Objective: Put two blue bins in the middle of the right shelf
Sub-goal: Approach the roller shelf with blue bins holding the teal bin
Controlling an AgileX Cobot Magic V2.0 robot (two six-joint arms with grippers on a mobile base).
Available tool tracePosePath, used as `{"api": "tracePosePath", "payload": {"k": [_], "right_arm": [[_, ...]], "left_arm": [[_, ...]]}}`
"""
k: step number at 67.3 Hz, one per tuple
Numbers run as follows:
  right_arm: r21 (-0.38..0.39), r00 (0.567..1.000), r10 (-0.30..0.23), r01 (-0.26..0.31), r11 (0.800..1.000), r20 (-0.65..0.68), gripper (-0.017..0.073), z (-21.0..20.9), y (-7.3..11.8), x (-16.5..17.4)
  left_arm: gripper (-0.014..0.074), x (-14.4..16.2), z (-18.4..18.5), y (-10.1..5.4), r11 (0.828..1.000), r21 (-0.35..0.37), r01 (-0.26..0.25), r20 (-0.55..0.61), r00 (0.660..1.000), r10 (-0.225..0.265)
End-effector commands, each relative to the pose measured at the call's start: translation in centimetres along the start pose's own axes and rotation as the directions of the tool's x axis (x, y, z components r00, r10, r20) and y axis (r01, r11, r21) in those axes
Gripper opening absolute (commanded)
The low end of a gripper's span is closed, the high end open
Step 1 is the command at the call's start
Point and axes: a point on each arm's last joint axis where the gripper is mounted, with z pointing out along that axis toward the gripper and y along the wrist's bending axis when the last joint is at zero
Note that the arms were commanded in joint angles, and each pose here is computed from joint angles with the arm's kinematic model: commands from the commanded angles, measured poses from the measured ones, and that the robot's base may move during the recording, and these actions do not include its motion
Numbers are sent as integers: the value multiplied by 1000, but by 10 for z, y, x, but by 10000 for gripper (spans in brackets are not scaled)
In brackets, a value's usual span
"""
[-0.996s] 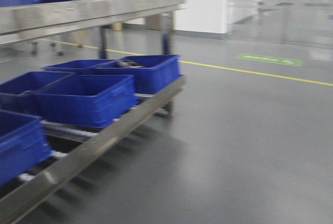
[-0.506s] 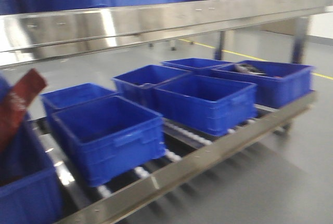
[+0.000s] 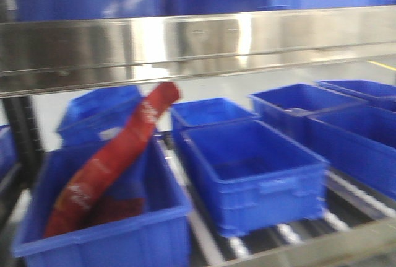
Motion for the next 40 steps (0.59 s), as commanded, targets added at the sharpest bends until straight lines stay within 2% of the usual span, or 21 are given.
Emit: {"api": "tracePosePath", "payload": {"k": [1,40], "right_arm": [[-94,988,15,-1,996,151,-165,-13,7,-17],[-97,988,16,0,995,156,-165,-13,7,-17]], "left_arm": [[-111,-11,-9,-3,999,47,-4,107,994,-1],[-111,-11,-9,-3,999,47,-4,107,994,-1]]}}
